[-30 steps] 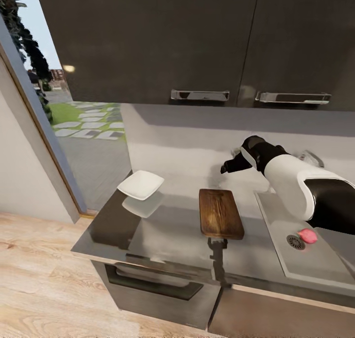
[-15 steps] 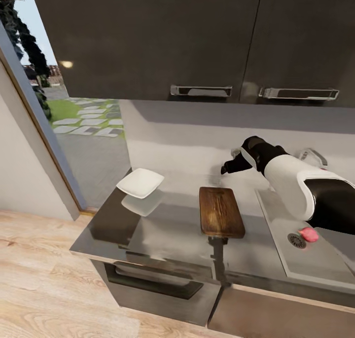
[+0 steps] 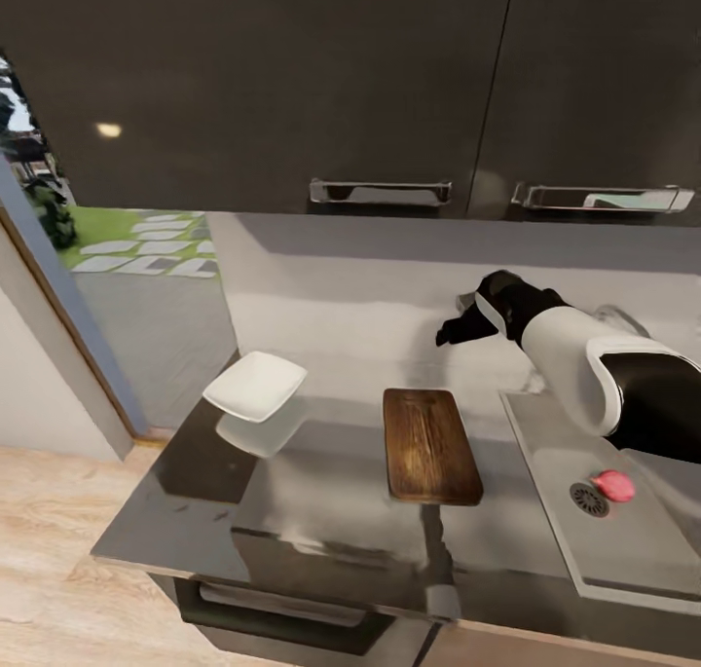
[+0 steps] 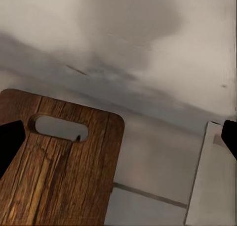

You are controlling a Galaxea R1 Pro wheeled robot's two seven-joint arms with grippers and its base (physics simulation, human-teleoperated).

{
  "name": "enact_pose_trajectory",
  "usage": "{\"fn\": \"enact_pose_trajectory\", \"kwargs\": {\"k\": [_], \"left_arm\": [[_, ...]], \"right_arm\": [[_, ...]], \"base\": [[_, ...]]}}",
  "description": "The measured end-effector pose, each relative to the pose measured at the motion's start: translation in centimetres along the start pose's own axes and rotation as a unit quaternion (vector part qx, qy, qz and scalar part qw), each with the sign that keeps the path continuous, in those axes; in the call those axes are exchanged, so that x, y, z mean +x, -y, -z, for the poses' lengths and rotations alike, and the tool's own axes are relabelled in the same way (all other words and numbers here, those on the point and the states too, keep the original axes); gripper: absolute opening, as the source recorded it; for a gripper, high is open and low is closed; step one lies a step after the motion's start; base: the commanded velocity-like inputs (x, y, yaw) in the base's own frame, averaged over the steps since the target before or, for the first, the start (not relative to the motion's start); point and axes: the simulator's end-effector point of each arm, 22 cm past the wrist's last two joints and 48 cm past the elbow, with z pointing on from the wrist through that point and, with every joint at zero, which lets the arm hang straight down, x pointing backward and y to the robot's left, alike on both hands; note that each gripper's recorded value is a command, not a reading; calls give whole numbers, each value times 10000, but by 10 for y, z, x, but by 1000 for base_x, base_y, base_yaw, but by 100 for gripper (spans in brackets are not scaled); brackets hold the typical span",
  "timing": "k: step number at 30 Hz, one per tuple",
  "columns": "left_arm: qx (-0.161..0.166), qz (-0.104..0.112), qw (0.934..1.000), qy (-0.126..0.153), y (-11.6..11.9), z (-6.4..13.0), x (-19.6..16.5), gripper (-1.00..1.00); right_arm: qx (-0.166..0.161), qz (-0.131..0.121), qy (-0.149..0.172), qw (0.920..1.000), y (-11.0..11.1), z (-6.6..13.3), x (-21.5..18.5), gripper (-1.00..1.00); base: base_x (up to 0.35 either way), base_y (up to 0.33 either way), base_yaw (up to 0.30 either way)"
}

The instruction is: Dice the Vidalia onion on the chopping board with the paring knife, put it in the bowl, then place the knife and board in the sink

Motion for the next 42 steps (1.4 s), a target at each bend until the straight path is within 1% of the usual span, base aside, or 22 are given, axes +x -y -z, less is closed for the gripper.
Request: {"fn": "enact_pose_trajectory", "kwargs": {"k": [17, 27, 34, 37, 40, 42], "left_arm": [[-10, -4, 10000, 12, -2, 0, -1, 100], [-8, 1, 10000, 44, -2, -1, -3, 100], [6, -10, 10000, 24, 0, 0, -2, 100], [73, -17, 10000, -37, 6, 0, 1, 100], [248, -40, 9995, -204, 16, 1, 9, 100], [501, -84, 9968, -615, 27, 4, 28, 100]], "right_arm": [[3, 2, -6, 10000, 0, 1, 1, 100], [13, 6, 34, 10000, 0, 6, -2, 100], [11, 15, 46, 10000, -1, 7, -3, 100], [2, 27, 50, 10000, -3, 7, -4, 100], [-6, 67, 56, 10000, -7, 6, -4, 100], [38, 236, 168, 9996, -12, 6, -10, 100]], "base": [[14, 0, -21], [92, 0, -125], [22, 0, -35], [4, 0, -7], [1, 0, -2], [0, 0, 0]]}}
